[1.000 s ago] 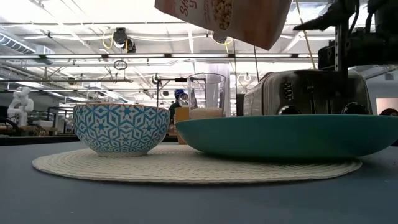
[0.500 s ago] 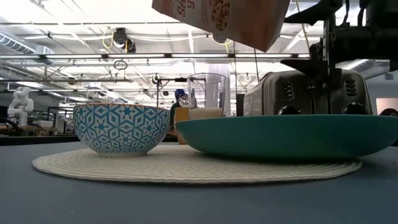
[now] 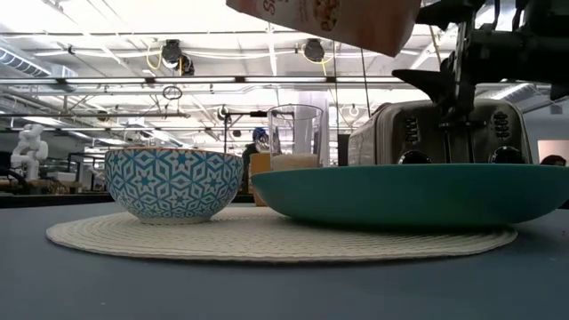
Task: Arrange a breakfast setting
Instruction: Pour the cereal into the orange bowl
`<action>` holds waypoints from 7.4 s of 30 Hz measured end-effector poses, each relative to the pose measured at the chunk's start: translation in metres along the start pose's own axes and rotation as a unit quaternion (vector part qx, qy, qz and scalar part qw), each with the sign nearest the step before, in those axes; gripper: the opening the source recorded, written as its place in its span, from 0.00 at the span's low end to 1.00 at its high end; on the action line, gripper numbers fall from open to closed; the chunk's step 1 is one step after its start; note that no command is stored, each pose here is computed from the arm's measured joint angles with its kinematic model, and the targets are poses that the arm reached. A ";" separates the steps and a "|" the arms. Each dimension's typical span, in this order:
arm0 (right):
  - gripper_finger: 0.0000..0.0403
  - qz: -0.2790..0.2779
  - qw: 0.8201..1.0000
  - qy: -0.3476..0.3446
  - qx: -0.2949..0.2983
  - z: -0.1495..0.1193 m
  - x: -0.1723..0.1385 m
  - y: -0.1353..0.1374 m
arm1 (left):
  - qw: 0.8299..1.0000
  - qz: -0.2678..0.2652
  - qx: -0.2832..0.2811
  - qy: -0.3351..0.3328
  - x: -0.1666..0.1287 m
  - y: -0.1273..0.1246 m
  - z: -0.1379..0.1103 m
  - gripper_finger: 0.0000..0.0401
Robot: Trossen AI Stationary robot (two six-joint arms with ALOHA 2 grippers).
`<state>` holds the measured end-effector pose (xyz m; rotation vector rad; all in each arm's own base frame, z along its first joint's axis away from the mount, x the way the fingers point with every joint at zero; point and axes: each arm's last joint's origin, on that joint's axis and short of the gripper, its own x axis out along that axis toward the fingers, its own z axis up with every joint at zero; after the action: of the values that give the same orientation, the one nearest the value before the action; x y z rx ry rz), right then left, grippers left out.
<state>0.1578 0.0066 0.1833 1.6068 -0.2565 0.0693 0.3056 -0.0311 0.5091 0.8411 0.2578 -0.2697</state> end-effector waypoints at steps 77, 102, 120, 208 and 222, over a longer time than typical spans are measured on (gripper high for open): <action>0.95 0.026 0.985 -0.017 0.169 -0.001 0.016 0.008 | 0.978 0.039 0.204 0.030 0.056 -0.001 -0.005 0.00; 0.92 0.007 0.999 -0.016 -0.030 -0.002 0.016 0.005 | 0.986 -0.074 0.141 0.058 0.067 -0.027 -0.013 0.00; 0.73 0.008 0.984 -0.015 -0.176 -0.002 0.016 0.006 | 0.989 -0.101 0.064 0.090 0.066 -0.033 -0.019 0.00; 0.50 0.058 0.903 0.059 -0.421 -0.008 0.032 0.024 | 0.921 -0.007 -0.366 0.131 -0.100 -0.071 -0.051 0.28; 0.50 0.042 0.886 0.066 -0.457 -0.009 0.037 0.025 | 0.907 0.065 -0.415 -0.026 -0.108 -0.173 -0.145 0.28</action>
<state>0.1894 0.0104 0.2155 0.6419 -0.2054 0.1040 0.1298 -0.0165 0.3314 0.0013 0.2353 -0.0383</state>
